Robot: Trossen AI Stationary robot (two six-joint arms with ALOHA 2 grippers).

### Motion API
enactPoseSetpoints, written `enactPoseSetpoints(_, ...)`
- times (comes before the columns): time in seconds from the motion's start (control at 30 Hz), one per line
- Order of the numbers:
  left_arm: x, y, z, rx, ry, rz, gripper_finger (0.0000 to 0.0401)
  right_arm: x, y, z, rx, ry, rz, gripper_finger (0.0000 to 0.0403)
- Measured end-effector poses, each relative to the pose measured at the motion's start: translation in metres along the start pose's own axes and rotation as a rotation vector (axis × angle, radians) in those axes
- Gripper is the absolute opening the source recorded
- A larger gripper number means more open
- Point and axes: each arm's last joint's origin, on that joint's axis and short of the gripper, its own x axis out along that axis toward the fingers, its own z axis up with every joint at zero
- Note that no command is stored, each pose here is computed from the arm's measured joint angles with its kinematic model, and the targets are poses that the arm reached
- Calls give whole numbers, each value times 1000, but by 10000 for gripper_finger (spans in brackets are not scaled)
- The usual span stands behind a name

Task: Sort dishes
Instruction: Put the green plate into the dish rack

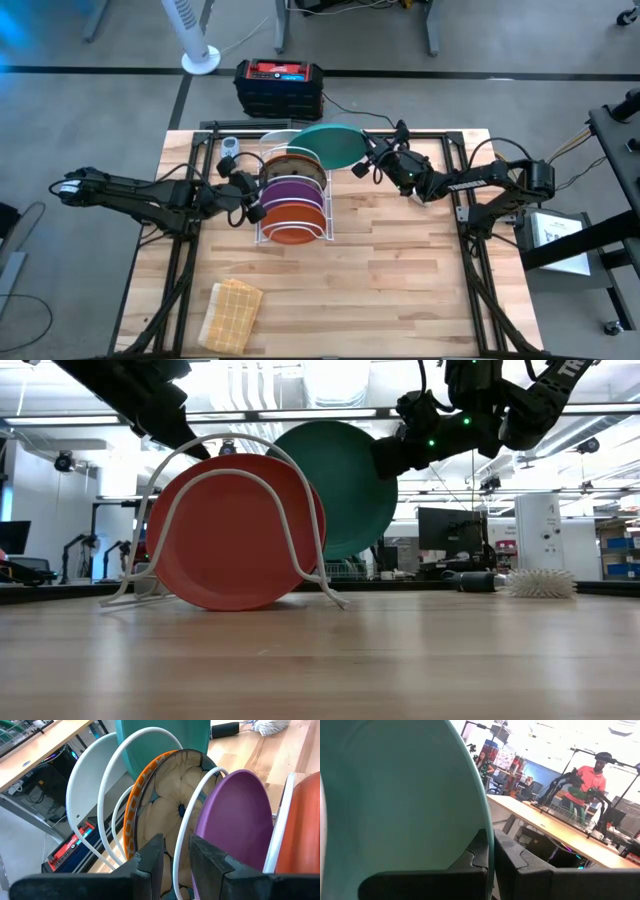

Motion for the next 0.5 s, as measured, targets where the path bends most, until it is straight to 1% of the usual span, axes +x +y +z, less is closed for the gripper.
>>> enactPoseSetpoints(0.4,0,0,0,-3,-4,0,79,0,1,-2,-5,16,8,0)
enactPoseSetpoints(0.5,0,0,2,-14,-17,19,79,0,1,-3,-15,23,12,0)
